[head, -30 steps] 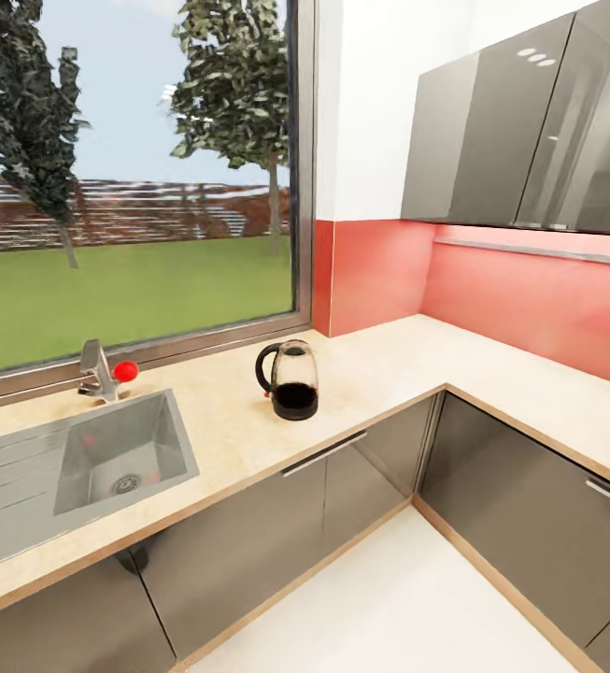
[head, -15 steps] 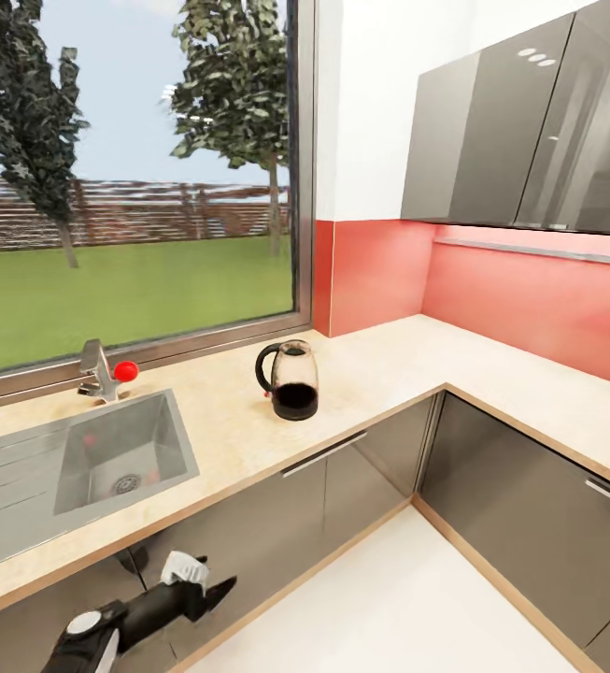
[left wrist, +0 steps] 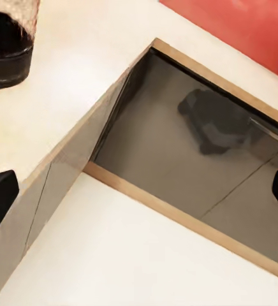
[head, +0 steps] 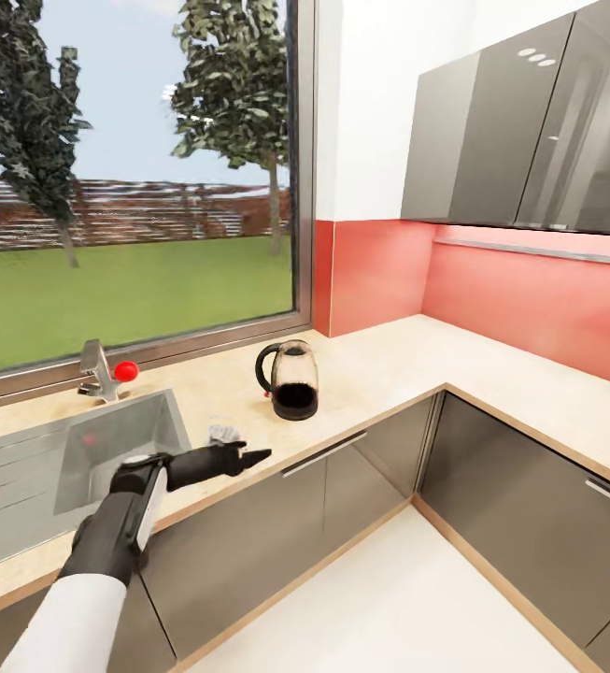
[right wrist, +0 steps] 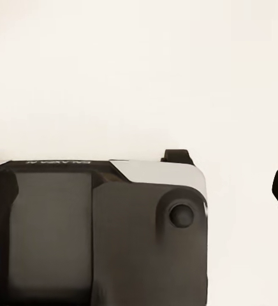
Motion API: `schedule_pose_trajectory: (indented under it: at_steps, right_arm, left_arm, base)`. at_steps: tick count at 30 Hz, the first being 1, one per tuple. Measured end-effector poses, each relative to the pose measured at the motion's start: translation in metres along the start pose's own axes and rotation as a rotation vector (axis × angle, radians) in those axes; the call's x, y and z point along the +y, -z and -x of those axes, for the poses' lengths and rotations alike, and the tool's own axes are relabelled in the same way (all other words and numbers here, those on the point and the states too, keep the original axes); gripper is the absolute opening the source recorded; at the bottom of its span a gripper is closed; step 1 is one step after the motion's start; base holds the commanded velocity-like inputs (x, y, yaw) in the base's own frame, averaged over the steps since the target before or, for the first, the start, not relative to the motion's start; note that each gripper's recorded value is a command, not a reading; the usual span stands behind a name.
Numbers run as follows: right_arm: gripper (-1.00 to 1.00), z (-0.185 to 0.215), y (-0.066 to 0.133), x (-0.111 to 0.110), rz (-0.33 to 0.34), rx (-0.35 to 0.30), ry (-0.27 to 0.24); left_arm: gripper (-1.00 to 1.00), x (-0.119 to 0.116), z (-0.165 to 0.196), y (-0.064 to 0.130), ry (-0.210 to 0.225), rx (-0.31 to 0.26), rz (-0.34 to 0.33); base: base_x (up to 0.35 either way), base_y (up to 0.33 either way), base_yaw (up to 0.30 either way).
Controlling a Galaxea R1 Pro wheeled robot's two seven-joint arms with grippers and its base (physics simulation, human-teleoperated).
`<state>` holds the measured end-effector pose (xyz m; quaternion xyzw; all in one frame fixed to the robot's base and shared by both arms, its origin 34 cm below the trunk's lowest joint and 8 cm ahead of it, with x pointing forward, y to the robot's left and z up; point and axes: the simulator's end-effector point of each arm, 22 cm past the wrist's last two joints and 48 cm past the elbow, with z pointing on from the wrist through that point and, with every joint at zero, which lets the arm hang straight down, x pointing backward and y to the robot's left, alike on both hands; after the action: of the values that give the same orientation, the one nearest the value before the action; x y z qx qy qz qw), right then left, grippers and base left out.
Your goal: Set up a coffee station on the kitchen countertop: keep the coffee maker on the countertop, move the bottle of coffee from the kitchen shelf to the counter next to the coffee maker, place a paper coffee filter on top of the coffee maker, put the saucer next to the coffee maker with the coffee cup on the saucer, and place the electric kettle next to the coffee maker.
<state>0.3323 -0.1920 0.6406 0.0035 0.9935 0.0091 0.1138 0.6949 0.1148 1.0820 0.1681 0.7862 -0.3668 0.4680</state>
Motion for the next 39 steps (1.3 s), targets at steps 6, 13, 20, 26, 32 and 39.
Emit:
schedule_pose_trajectory:
  at_steps: [6,13,20,26,32,39]
  right_arm:
    - [1.00,0.002,0.000,0.002,0.004,-0.008,0.000]
    - [1.00,0.003,0.000,0.005,0.009,-0.011,-0.004]
    - [1.00,0.002,0.000,0.000,0.002,-0.008,-0.002]
    - [1.00,0.001,0.000,-0.001,0.001,-0.007,-0.001]
    - [1.00,0.001,0.000,-0.001,0.000,-0.006,-0.001]
    - [1.00,0.000,0.000,-0.001,0.000,-0.005,0.001]
  left_arm:
    - [1.00,0.008,0.030,0.003,-0.025,-0.003,0.025]
    - [1.00,0.070,0.024,0.039,-0.066,0.037,0.204]
    - [1.00,0.102,0.026,0.049,-0.071,0.031,0.348]
    - [1.00,0.112,0.026,0.053,-0.069,0.028,0.391]
    - [1.00,0.113,0.028,0.054,-0.070,0.024,0.395]
    - [1.00,0.136,0.041,0.065,-0.109,-0.025,0.518]
  base:
    - [0.000,0.000,0.000]
    - [0.003,0.000,0.000]
    - [0.286,0.000,0.000]
    - [0.120,0.000,0.000]
    - [0.077,0.000,0.000]
    - [0.059,0.000,0.000]
